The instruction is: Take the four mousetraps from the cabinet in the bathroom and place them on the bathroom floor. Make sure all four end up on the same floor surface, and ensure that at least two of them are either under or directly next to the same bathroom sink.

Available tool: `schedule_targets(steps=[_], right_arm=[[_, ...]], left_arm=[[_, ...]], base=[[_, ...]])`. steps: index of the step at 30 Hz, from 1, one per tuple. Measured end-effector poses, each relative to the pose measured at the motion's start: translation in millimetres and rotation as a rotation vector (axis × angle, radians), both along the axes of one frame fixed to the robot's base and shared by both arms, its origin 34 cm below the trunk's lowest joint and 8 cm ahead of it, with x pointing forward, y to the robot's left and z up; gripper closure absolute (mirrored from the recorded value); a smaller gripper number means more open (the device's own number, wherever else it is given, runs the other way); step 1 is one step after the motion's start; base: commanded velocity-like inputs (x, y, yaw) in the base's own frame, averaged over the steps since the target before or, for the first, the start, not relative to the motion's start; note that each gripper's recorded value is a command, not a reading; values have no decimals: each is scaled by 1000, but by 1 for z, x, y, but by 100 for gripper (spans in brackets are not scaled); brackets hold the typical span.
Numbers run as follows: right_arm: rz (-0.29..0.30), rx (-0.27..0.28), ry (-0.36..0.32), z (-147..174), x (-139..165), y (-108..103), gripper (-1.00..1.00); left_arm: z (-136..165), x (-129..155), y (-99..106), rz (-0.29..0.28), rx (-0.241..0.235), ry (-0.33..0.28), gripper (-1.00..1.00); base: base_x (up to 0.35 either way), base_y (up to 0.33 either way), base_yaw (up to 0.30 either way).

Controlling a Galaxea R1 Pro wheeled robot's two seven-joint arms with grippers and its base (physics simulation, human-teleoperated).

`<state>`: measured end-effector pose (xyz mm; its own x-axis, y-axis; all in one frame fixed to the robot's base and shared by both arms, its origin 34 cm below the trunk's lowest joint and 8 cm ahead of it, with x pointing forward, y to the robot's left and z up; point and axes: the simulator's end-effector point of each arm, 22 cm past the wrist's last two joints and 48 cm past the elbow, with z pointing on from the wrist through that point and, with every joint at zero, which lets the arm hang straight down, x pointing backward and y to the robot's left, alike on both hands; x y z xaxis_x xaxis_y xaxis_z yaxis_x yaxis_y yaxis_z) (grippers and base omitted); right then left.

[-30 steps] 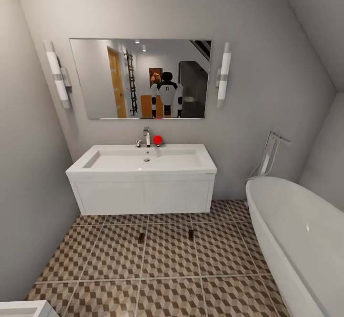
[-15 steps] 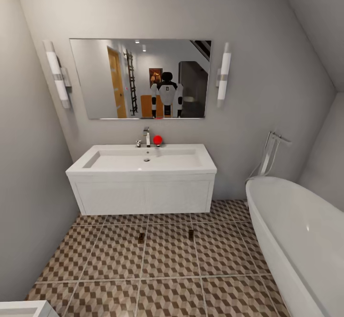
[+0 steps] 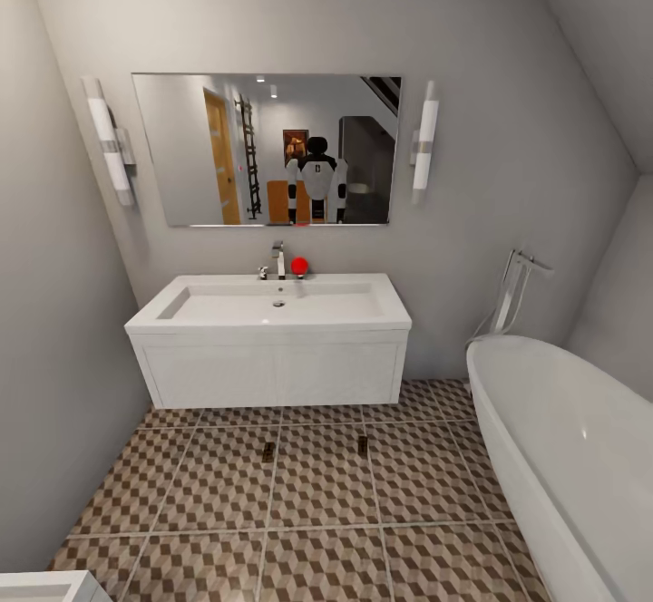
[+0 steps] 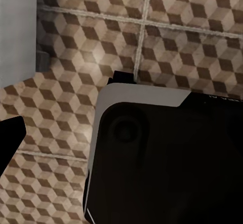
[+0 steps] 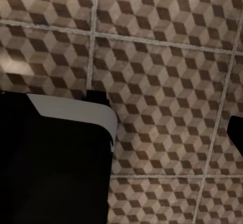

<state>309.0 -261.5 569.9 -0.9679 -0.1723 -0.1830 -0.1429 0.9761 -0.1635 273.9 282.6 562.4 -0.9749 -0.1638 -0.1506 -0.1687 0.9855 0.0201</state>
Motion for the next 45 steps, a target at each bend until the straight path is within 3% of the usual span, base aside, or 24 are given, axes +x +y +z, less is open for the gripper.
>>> schedule_targets(steps=[8, 45], right_arm=[[1, -1, -3, 0, 1, -1, -100], [3, -6, -8, 0, 2, -5, -100]], left_arm=[[0, 0, -1, 0, -1, 1, -100], [-1, -6, -2, 2, -2, 7, -100]], base=[[0, 0, 91], [0, 0, 249]])
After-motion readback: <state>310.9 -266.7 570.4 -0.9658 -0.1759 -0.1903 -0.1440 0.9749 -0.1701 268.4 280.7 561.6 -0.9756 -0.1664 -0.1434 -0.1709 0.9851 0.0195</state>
